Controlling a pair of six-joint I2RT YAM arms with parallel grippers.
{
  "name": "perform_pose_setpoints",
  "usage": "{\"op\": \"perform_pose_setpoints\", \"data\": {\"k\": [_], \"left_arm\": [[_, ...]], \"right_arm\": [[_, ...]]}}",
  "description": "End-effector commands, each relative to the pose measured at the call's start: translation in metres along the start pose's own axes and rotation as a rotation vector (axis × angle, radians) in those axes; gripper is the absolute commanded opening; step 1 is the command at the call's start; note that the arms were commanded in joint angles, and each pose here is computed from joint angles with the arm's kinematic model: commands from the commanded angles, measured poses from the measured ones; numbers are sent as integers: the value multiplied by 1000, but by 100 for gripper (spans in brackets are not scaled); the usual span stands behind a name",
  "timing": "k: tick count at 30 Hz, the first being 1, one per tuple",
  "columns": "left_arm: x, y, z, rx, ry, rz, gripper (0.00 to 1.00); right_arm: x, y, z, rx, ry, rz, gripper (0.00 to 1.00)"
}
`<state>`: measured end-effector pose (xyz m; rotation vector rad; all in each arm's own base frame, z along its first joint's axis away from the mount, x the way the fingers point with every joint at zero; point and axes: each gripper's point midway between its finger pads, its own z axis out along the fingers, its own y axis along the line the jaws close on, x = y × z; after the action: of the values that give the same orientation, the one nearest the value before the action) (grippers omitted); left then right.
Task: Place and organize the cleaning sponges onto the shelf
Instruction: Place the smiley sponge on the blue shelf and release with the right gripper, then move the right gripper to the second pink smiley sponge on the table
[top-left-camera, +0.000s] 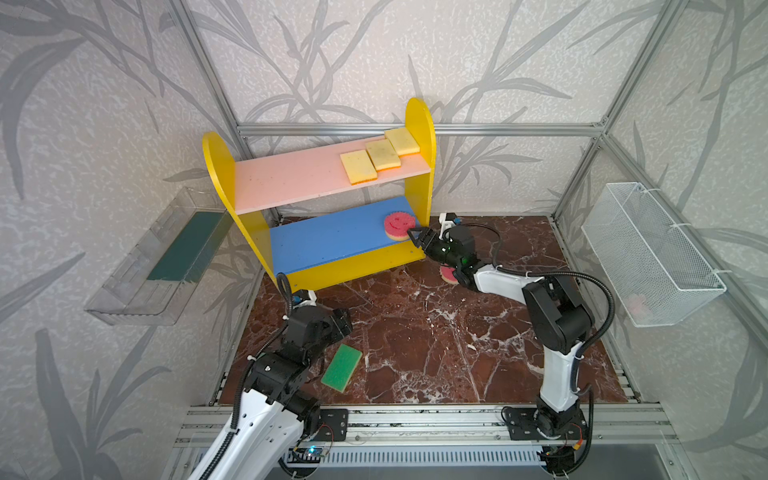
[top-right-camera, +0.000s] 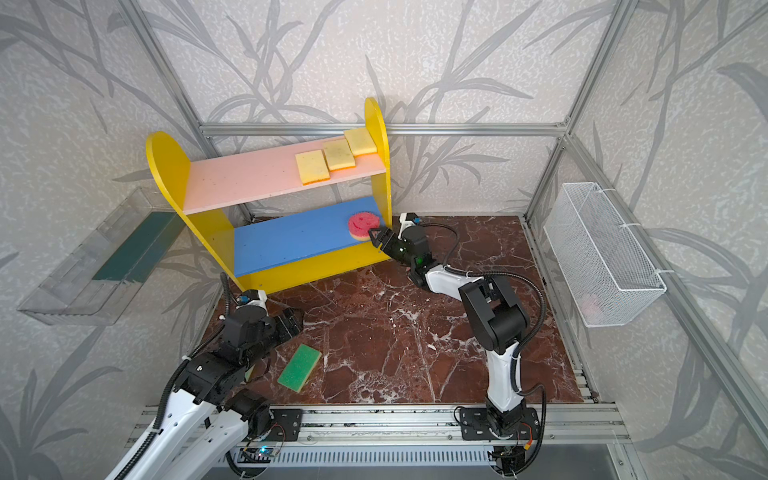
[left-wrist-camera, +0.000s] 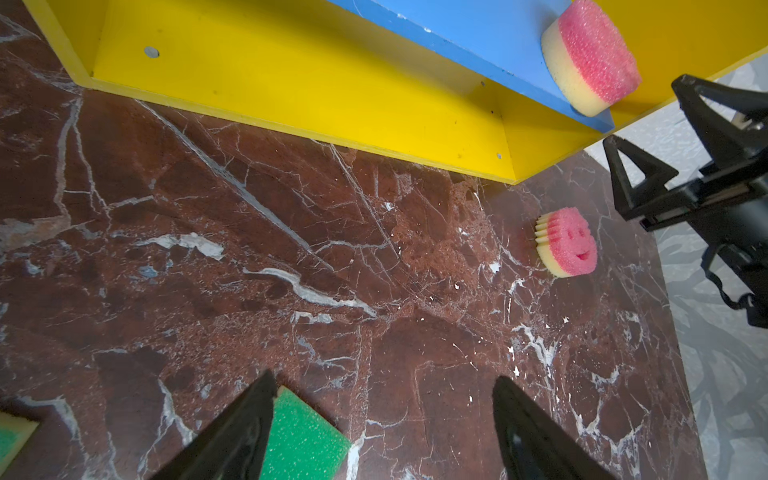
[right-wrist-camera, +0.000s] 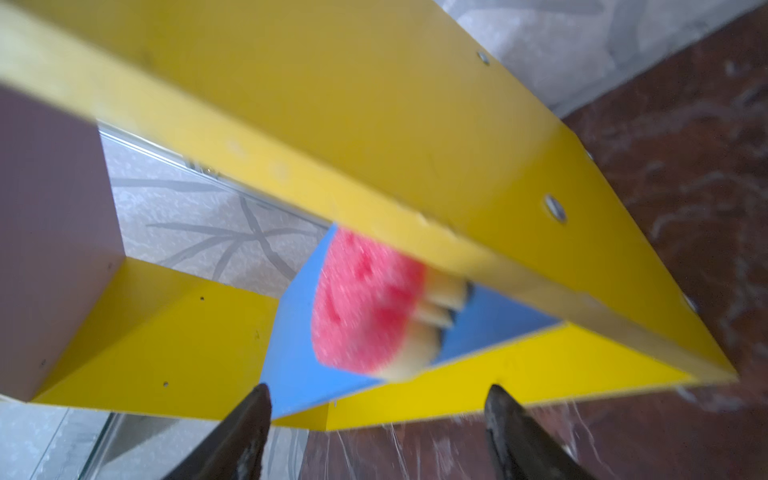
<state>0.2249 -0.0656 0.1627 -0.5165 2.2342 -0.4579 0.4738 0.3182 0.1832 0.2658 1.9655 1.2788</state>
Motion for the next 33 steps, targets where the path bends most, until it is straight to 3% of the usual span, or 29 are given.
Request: {"op": "perform_pose_setpoints", "data": {"k": [1, 6, 13, 16, 19, 24, 33], "left_arm": [[-9, -16, 4, 28, -3, 38, 84], [-12, -39, 24, 69, -14, 57, 86], [2, -93, 66, 106, 12, 152, 87], [10, -114, 84, 134, 39, 153, 86], [15, -133, 93, 149, 68, 165, 86], [19, -144, 103, 163, 72, 163, 86], [33, -122, 109, 157, 54, 135, 86]], "right_arm": [[1, 15, -32, -20, 11, -59, 79], [0, -5, -82, 75, 47, -81, 75], [-24, -78, -148, 233, 70, 25, 68], [-31, -109, -163, 280, 87, 81, 60], [-33, -133, -165, 310, 119, 119, 54], [-37, -158, -154, 355, 137, 150, 53], [-38, -185, -126, 381, 212, 164, 50]]}}
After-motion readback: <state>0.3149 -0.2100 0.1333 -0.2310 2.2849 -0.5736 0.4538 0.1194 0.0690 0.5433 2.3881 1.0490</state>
